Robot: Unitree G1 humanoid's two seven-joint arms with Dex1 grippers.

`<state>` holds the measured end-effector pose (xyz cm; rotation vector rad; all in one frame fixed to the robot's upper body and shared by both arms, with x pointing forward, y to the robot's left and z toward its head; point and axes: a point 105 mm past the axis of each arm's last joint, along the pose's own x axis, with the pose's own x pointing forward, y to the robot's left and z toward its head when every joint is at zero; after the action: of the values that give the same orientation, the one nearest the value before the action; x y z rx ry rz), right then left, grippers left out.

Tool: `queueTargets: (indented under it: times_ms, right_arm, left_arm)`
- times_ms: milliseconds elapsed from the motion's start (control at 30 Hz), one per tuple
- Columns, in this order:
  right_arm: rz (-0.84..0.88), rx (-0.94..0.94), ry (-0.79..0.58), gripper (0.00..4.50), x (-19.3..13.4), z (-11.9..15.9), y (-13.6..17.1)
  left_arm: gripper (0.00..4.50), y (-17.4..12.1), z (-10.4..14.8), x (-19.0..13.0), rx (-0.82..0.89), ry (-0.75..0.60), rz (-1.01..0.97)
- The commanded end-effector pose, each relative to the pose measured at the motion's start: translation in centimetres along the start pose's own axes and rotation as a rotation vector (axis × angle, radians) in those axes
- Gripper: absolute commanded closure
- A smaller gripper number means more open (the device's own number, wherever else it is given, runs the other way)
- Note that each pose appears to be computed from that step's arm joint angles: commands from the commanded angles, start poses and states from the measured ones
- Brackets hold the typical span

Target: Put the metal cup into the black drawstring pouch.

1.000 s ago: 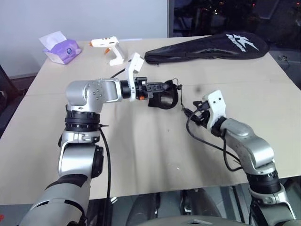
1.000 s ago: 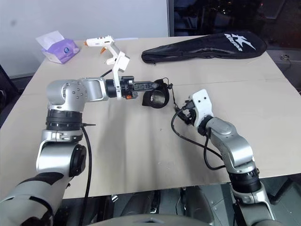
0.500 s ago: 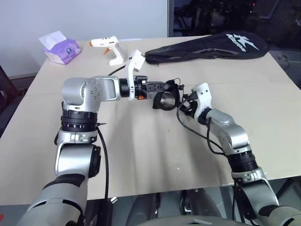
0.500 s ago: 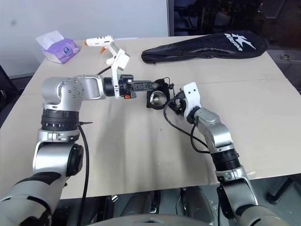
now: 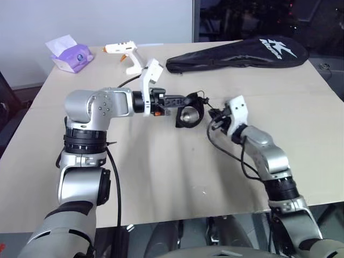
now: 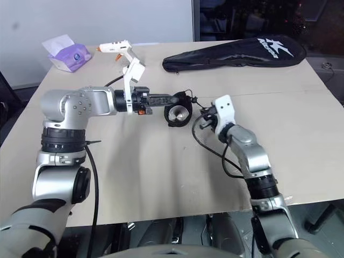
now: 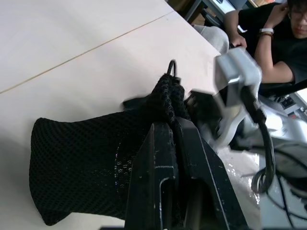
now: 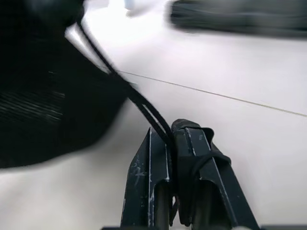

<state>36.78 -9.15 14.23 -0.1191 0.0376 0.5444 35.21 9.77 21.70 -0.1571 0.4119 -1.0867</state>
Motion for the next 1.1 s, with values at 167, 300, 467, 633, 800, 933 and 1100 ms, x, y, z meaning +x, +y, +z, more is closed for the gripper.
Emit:
queueTargets:
  times_ms: [167, 300, 467, 633, 800, 933, 1100]
  right_arm:
    - [-0.091, -0.275, -0.096, 4.5, -5.8, 9.0, -1.3]
    - [-0.054, -0.354, -0.072, 4.5, -6.7, 11.1, 0.1]
    - [-0.036, -0.416, -0.038, 4.5, -7.2, 12.3, 0.8]
    - [-0.02, -0.424, -0.011, 4.5, -7.3, 12.0, 1.3]
    - [-0.022, -0.415, -0.013, 4.5, -7.3, 12.1, 1.5]
    - [-0.019, -0.41, -0.015, 4.5, -7.4, 12.2, 1.6]
    - [-0.049, -0.393, -0.018, 4.5, -7.6, 12.3, 1.0]
  left_arm:
    - [3.78, -2.9, 0.5, 2.1, 0.189, -0.09, -0.163]
    - [1.99, -4.6, 1.2, 4.1, 0.347, -0.118, -0.223]
    - [1.64, -6.8, 1.7, 6.6, 0.461, -0.132, -0.31]
    - [1.64, -7.2, 1.7, 8.4, 0.502, -0.144, -0.324]
    - [1.87, -7.2, 1.2, 9.3, 0.502, -0.133, -0.327]
    - [3.3, -7.4, 1.0, 10.0, 0.496, -0.132, -0.345]
    - [4.33, -7.3, 0.0, 10.4, 0.49, -0.092, -0.352]
